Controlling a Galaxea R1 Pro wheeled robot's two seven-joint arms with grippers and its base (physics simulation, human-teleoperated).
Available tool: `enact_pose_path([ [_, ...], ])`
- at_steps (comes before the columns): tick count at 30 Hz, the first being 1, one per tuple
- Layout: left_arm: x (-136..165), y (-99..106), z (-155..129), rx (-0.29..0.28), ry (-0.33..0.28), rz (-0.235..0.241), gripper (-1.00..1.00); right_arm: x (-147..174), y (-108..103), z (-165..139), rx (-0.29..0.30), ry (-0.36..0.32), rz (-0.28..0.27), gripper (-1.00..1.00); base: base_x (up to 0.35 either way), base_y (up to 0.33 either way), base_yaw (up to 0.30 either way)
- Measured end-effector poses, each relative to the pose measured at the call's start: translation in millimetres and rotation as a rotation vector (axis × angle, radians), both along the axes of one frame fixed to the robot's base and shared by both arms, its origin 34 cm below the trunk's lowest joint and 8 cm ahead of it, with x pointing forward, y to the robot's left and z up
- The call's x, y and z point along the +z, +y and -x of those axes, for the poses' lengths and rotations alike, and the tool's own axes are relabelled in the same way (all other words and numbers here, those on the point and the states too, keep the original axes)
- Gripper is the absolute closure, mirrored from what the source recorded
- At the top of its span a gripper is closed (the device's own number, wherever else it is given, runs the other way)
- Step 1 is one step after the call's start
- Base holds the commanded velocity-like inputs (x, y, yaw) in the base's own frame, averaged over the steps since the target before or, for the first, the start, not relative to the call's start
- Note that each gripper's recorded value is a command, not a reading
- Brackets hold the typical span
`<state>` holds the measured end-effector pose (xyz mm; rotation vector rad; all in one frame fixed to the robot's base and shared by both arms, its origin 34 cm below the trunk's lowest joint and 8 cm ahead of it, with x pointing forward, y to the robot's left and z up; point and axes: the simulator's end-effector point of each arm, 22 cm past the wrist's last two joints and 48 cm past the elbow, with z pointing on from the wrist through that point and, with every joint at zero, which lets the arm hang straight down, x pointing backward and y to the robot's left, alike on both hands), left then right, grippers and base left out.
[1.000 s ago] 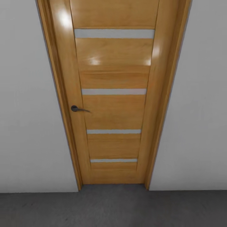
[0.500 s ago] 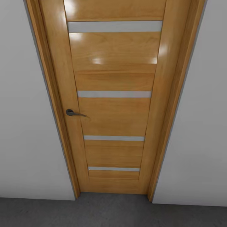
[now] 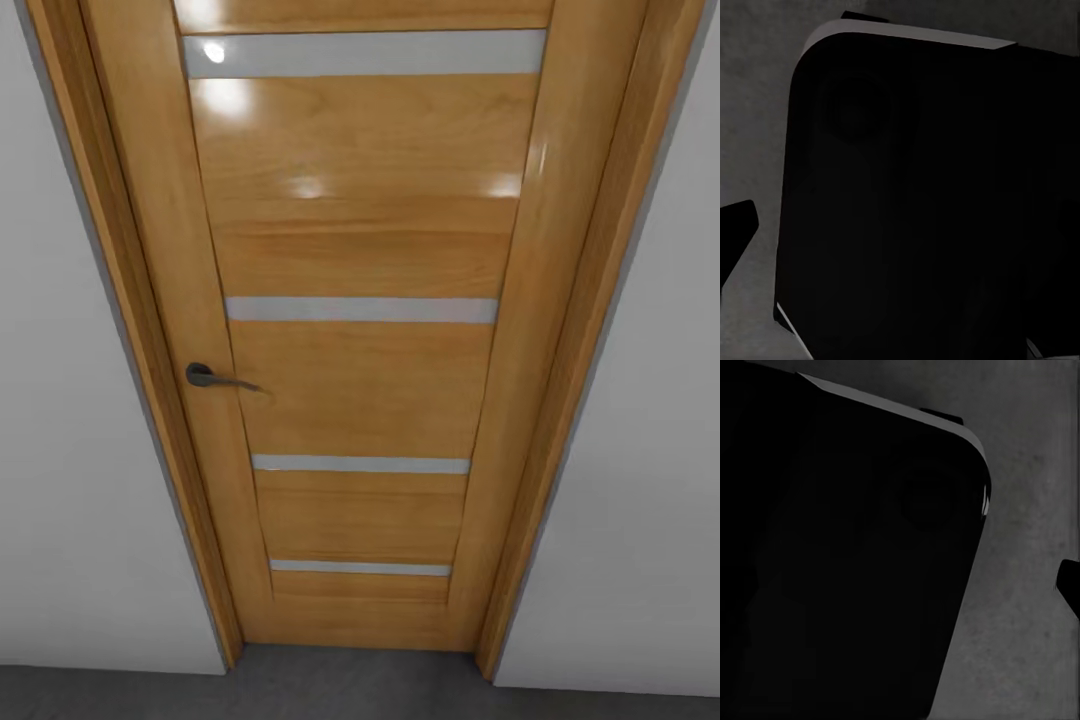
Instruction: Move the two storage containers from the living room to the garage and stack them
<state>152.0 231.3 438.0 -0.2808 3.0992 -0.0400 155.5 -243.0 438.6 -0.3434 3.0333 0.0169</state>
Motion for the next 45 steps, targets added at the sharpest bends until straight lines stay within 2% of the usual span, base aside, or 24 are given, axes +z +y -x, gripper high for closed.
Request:
enact_pose_path([
  [11,-0.1,0.2,0.0,0.000,0.000,0.000,-1.00,-0.2,-0.1,1.2,0.005,0.006,0.001,-1.00,0.167,0.000,0.000],
  [45,-0.1,0.3,-0.1,0.000,0.001,0.000,-1.00,-0.1,0.0,0.1,0.001,0.002,0.000,-1.00,0.003,0.000,0.024],
])
